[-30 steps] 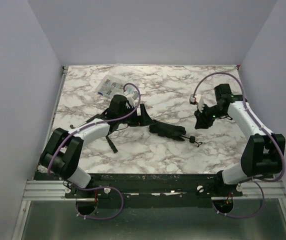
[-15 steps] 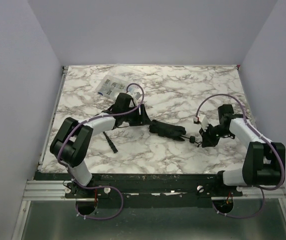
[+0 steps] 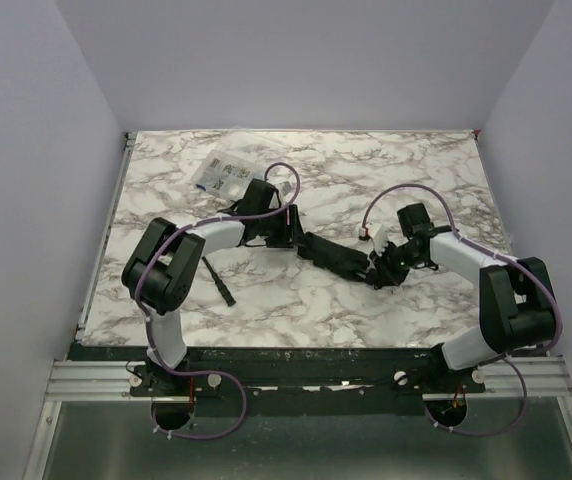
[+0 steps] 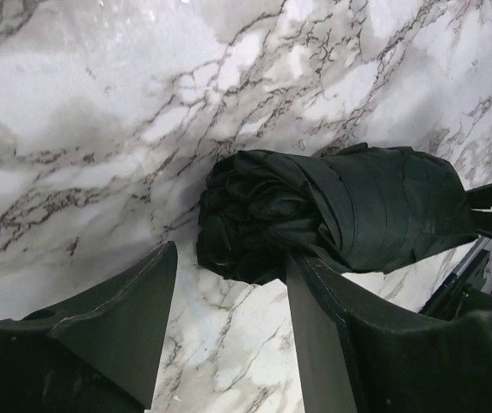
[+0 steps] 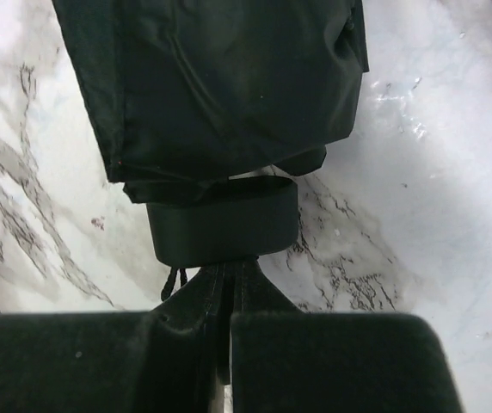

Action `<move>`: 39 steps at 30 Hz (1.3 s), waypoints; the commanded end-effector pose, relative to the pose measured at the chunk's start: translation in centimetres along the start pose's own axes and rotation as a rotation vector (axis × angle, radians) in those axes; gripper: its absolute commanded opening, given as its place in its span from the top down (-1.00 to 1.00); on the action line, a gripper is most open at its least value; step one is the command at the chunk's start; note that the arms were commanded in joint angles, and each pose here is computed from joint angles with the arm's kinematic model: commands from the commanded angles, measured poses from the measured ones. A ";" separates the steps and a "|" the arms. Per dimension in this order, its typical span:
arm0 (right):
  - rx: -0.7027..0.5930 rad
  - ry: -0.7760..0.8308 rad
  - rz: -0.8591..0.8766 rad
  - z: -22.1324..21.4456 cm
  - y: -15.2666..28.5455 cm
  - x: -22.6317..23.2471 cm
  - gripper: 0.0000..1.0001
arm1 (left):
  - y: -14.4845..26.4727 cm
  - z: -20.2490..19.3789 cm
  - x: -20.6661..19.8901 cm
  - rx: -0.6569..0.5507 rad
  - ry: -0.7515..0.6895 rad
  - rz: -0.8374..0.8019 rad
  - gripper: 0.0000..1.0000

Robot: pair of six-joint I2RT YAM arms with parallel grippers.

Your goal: Put away the umbrella

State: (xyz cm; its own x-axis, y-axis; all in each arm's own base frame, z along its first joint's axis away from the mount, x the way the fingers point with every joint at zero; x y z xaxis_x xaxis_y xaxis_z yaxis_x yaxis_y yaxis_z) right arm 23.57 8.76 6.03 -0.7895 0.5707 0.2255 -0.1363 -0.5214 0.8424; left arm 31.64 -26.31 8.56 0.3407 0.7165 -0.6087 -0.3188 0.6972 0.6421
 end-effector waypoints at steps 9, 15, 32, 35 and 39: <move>-0.267 -0.152 -0.017 8.0 -2.6 -1.5 0.99 | -3.0 -2.4 -2.5 0.140 -0.021 -0.095 -0.11; -0.191 -0.100 -0.017 6.3 -2.3 -1.0 0.88 | -2.7 -0.9 -2.2 0.111 -0.032 -0.077 -0.14; -0.084 0.209 0.129 3.5 6.3 0.9 -0.62 | 9.9 5.7 -2.2 -0.254 -0.215 0.149 -0.97; -0.202 0.163 0.125 7.6 6.2 1.1 -0.89 | 12.9 5.8 -2.5 -0.367 -0.245 0.210 -0.97; -0.242 0.027 0.077 13.4 3.5 1.4 -0.96 | 16.5 4.7 -2.5 -0.555 -0.181 0.217 -0.97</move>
State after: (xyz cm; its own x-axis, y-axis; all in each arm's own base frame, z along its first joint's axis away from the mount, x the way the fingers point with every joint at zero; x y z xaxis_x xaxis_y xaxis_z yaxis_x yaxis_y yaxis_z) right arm 26.92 10.95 14.42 -0.8770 0.4359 0.2021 -0.1519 -0.6505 0.7441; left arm 31.39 -20.05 22.49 0.4486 0.8052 -0.3878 -0.6705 0.5901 0.4497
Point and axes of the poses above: each gripper's point midway between its finger pads, its own y axis back along the fingers, its own x axis along the line the jaws close on, z = x × y, the point moved 5 cm from there along y, back along the fingers, and after that the axes turned 6 degrees about -y, right-handed, at the moved point
